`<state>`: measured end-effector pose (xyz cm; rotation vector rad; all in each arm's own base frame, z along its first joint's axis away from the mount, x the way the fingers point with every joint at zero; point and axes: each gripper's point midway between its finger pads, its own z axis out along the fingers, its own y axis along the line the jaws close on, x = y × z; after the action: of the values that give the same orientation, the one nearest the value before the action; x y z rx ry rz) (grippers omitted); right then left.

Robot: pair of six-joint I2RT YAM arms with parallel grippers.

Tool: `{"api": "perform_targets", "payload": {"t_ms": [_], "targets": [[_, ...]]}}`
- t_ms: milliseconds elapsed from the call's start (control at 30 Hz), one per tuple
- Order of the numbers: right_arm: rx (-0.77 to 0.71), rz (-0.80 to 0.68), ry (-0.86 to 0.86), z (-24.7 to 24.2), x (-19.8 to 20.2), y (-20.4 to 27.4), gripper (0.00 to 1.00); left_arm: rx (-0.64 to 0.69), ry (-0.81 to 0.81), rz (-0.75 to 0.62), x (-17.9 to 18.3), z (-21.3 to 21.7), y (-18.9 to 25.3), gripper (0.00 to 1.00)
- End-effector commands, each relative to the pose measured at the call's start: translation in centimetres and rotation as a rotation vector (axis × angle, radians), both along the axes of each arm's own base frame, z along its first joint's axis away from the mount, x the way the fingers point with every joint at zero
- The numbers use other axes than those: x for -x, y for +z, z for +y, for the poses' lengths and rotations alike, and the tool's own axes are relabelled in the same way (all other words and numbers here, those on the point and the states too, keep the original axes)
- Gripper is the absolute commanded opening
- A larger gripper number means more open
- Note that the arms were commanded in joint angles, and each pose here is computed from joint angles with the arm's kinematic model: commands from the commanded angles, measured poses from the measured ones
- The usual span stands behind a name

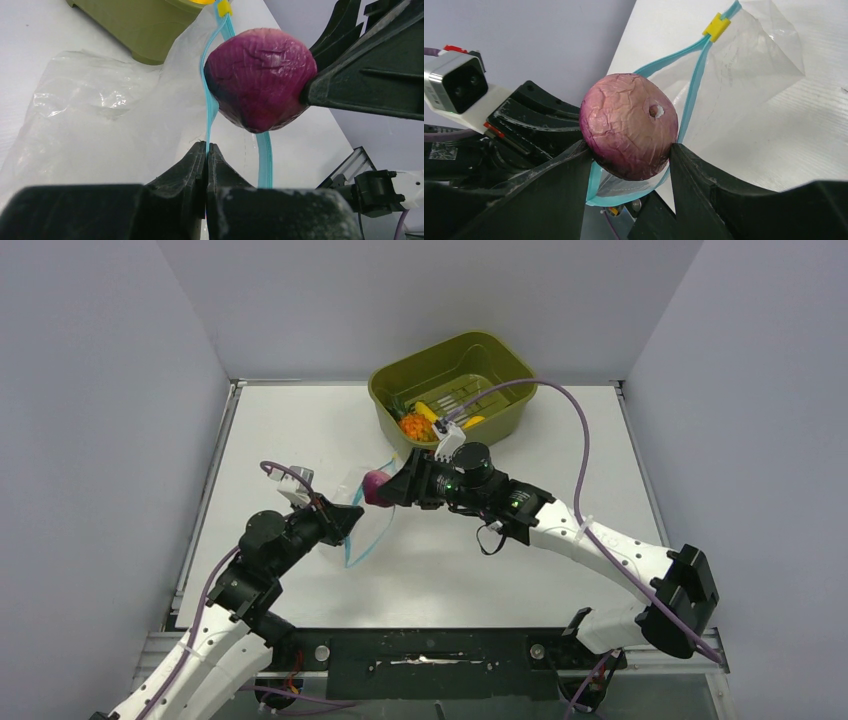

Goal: Place the food in the zip-top bag and seal the zipper
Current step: Place the fake vegetable in the zipper food storage bag.

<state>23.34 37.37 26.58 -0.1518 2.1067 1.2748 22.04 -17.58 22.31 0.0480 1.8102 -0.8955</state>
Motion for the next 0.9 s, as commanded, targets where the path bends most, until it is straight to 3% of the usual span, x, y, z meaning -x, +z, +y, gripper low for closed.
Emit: {"api": "perform_targets", "payload": {"t_ms": [0, 433, 867], "targets": [[0.011, -0.008, -0.018, -0.3, 0.0, 0.6, 0.3, 0.071, -0.014, -0.094, -0.2, -0.5, 3.5, 0.0], [0.119, 0.015, -0.055, -0.5, -0.5, -1.6, 0.34, 0.069, -0.008, -0.097, -0.4, -0.5, 3.5, 0.0], [0.145, -0.059, -0.028, -0.2, -1.0, -1.8, 0.55, 0.045, -0.001, -0.076, -0.4, -0.3, 2.0, 0.0]]}}
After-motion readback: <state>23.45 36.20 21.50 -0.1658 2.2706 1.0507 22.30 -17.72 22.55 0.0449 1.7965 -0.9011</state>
